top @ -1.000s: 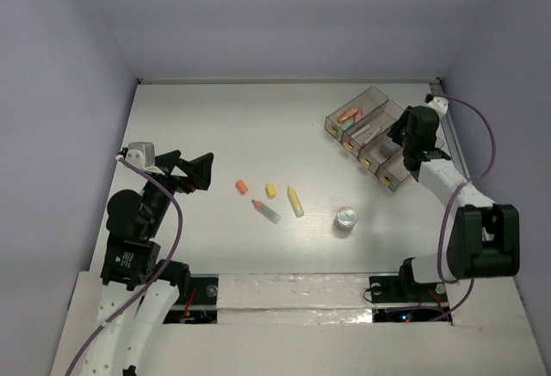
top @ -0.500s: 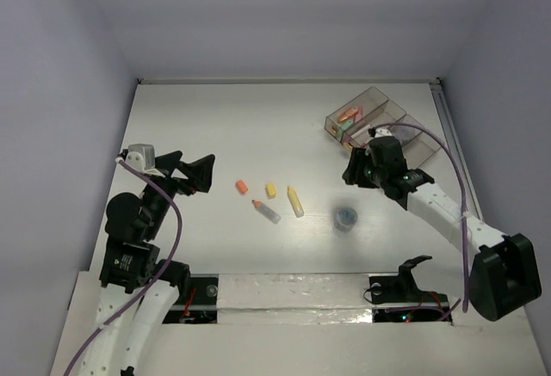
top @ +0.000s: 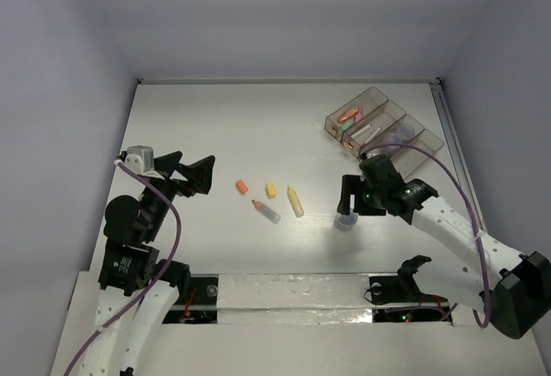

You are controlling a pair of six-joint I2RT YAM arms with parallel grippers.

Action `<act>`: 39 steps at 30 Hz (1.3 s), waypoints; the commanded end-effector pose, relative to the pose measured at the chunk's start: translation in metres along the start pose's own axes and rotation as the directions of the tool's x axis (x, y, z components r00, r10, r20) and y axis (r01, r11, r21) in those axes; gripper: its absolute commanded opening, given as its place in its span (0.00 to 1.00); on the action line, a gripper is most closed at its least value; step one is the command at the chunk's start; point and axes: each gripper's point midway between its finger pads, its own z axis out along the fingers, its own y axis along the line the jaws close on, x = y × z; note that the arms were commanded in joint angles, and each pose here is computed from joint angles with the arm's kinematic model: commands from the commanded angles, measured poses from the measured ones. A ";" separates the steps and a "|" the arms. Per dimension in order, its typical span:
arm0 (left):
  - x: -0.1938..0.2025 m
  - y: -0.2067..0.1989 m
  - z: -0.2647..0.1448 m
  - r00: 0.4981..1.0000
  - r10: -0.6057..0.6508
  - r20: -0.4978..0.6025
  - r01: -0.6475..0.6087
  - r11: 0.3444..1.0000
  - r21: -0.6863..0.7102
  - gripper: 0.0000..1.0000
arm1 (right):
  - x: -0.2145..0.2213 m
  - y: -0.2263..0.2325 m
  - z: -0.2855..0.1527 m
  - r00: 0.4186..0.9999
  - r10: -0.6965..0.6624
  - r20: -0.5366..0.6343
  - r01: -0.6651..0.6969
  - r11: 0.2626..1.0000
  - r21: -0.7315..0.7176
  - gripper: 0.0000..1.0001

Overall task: Sort the stationery into containers
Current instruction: Pick up the stationery from the center of the board.

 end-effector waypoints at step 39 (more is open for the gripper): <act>-0.023 -0.010 -0.002 0.998 0.011 0.067 -0.013 0.999 0.031 0.99 | -0.006 0.013 0.044 0.980 -0.190 -0.059 0.197 0.967 0.162 0.61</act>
